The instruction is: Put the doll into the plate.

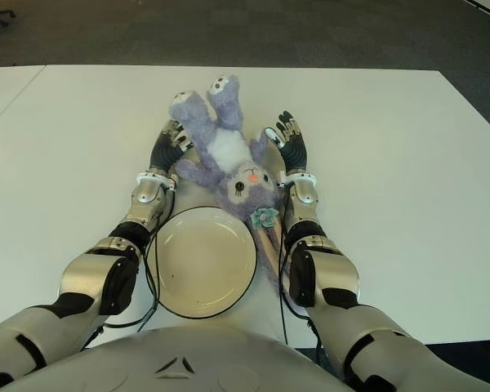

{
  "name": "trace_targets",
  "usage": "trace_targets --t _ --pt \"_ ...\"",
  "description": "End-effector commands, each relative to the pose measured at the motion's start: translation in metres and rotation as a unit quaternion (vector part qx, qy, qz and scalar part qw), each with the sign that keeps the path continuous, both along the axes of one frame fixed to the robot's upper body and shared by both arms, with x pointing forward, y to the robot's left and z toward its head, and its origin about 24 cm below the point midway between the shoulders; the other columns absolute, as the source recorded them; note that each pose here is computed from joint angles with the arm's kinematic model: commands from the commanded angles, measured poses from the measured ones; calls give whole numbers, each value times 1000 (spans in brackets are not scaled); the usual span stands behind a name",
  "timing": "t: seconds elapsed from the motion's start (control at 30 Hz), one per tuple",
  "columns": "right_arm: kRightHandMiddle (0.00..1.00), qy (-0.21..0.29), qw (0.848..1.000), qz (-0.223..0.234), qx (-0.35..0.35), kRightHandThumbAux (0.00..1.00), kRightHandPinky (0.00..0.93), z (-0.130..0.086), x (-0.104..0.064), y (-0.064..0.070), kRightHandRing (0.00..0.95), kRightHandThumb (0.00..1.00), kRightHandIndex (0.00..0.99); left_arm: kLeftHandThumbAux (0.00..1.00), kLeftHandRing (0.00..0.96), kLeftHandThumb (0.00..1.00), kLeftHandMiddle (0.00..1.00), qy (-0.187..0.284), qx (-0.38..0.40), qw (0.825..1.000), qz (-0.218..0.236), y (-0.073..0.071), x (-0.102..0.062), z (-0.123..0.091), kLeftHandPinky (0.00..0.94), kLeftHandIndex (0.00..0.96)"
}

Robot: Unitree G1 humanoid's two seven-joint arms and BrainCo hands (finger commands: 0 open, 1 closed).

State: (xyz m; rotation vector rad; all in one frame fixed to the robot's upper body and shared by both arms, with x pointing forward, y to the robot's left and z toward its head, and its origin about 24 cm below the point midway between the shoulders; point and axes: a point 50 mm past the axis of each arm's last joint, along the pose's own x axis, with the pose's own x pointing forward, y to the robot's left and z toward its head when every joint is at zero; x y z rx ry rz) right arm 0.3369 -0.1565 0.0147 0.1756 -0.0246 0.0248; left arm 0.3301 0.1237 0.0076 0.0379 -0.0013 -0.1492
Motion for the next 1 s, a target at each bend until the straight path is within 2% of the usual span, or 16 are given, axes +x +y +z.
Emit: trace_targets --t 0.03,0.17,0.4,0.53,0.8,1.0 --pt "36 149 988 22 12 608 3 -60 -38 11 20 24 28 622 1 57 1 102 6 990 -96 -2 -11 -26 1 0" --pt "16 160 987 24 -9 632 0 -61 -37 10 2 19 9 546 0 4 0 105 17 985 -139 -3 -10 -24 0 0" --pt "7 166 985 24 -39 675 11 -60 -36 13 0 8 4 497 0 0 0 120 33 976 -179 -3 -9 -24 0 0" --pt "19 145 987 19 -58 717 56 -44 -23 30 16 45 11 482 0 0 0 128 62 967 -211 -6 -6 -20 0 0" --pt "48 147 986 9 -84 758 110 -39 -20 30 50 145 42 479 0 0 0 136 80 962 -223 -6 -1 -16 0 0" --pt "71 133 981 -12 -141 754 161 -25 -9 23 89 249 66 501 0 0 0 148 98 959 -220 -6 5 -12 4 0"
